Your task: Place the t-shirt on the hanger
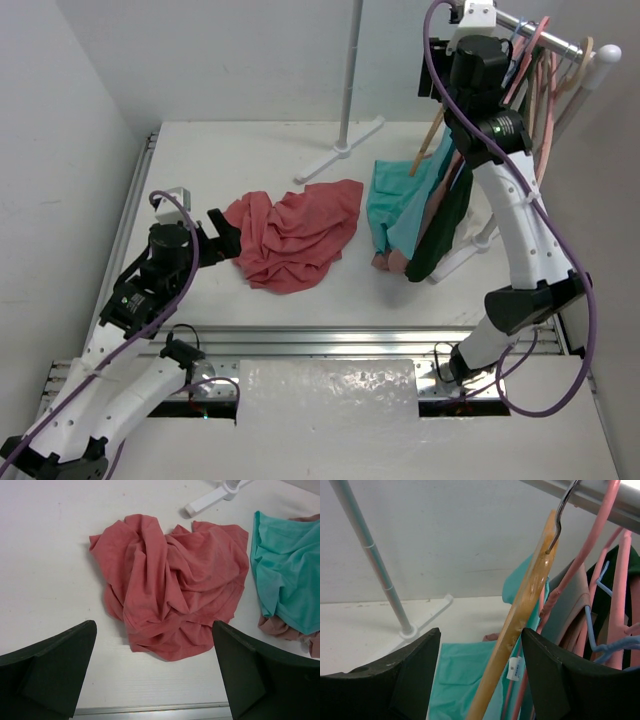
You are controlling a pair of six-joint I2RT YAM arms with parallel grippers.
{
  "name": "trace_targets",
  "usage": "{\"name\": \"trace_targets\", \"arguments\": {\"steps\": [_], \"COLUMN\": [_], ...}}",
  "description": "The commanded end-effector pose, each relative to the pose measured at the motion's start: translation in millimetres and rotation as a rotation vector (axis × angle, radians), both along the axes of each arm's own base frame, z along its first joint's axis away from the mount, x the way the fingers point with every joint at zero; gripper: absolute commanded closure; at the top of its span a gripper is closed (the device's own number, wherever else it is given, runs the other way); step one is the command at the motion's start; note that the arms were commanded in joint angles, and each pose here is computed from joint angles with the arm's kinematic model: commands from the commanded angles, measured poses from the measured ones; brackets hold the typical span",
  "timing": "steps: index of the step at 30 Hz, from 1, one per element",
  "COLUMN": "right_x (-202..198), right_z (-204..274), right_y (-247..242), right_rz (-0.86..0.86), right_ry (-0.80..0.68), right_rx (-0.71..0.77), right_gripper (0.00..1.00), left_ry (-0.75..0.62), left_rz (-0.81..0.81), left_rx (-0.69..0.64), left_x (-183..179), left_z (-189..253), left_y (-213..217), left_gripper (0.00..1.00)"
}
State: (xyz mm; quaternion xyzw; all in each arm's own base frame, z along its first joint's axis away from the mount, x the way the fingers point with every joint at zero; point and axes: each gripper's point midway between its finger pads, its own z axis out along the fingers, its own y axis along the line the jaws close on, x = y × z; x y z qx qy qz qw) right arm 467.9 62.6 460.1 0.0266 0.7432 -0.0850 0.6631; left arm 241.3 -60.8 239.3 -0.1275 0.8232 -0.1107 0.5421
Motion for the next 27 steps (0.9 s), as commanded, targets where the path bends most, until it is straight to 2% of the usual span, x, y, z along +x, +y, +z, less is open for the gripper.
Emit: {"name": "trace_targets", "arguments": {"steps": [1, 9, 13, 14, 15, 16, 21, 27], "right_x": [9.4, 16.6, 18.6, 20.0, 22.1, 22.3, 23.0, 14.3], "right_z": [6.4, -8.3, -27.0, -37.1, -43.5, -51.0, -58.4, -29.6], "right_y": [-5.5, -23.9, -21.8, -20.7, -16.9, -15.9, -4.1, 19.1], "right_rz": [-0.034, -0.161, -0.154, -0.151, -0.136, -0.132, -0.102, -0.035], "right_ry": [-0.043, -0.049, -0.033, -0.014, -0.004, 0.005, -0.002, -0.085], "right_rx": [-0.017, -0.048, -0.043, -0.045, -0.031, -0.027, 0.024, 0.062], "right_gripper": [0.34, 0.36, 0.47, 0.58, 0.63, 1.0, 1.0, 1.0], "left_ry": [-0.049, -0.049, -0.056, -0.058, -0.058, -0.058, -0.055, -0.052], "left_rz": [-0.009, -0.019, -0.023, -0.026, -0.026, -0.028, -0.033, -0.035], "left_rx": [-0.016, -0.019, -0.021, -0.023, -0.023, -0.024, -0.023, -0.023], "left_x": [4.8, 4.6, 3.5, 3.7, 3.7, 3.4, 3.9, 4.1], "left_z": [10.3, 10.5, 12.2, 12.9, 12.9, 12.5, 11.7, 10.6], "left_y": [-1.6, -3.4, -3.5, -4.2, -4.2, -4.6, -5.7, -6.0], "left_gripper": [0.02, 0.02, 0.02, 0.02, 0.02, 0.02, 0.02, 0.02]}}
